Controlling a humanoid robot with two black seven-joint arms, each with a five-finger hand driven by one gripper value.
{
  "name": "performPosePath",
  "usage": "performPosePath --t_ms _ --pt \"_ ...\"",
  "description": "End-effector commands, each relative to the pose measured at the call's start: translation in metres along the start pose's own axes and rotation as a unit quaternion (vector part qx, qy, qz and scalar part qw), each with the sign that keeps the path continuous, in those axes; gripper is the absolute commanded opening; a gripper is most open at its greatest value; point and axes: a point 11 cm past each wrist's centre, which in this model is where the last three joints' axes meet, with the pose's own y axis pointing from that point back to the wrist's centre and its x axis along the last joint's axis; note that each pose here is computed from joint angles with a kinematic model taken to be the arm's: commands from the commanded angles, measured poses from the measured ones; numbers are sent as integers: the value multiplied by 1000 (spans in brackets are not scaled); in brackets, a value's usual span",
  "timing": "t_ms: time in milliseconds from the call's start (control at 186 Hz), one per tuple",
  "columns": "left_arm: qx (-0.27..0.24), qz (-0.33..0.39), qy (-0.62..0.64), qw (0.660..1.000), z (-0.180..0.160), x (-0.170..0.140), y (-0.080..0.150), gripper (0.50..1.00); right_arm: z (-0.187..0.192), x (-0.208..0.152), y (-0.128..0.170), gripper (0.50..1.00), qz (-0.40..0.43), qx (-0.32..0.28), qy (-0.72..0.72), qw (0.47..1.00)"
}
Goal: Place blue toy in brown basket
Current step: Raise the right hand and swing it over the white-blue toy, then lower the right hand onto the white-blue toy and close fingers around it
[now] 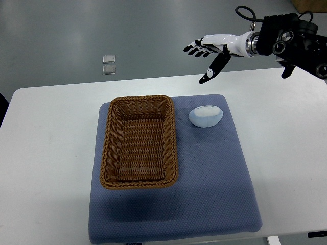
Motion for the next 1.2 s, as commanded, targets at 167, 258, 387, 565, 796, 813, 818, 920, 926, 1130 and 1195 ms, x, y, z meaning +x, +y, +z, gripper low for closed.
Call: performPosePath --t_ms 167,258,387,565,796,813,818,920,926,1130,1195 --pt "0 2 1 1000 0 1 0 1000 5 -22 -4 930 -39 -40 35 998" --pt "0 2 1 1000 0 1 0 1000 18 -33 -7 930 -39 -49 27 998" --pt "1 2 1 1000 -1 1 0 1000 29 -46 -13 928 -37 -55 23 998" --pt "1 2 1 1000 -1 1 0 1000 42 -64 -19 926 -43 -58 34 997" --pt "1 3 2 1000 -1 2 0 1000 52 -83 -26 926 -44 -62 41 996" --pt "1 3 2 1000 -1 2 0 1000 52 -85 -27 926 -44 -62 42 996" --pt "1 3 2 1000 -1 2 0 1000 52 -85 -27 926 -44 -62 42 996" --pt "1 2 2 1000 -1 1 0 1000 58 -93 -29 926 -46 -66 44 996" --pt "1 2 1 1000 -1 1 0 1000 58 -94 -29 926 -46 -66 44 996" --pt "1 3 2 1000 -1 2 0 1000 60 -107 -35 926 -48 -61 43 996" --pt "2 3 2 1000 -1 2 0 1000 63 -112 -37 926 -49 -63 46 996"
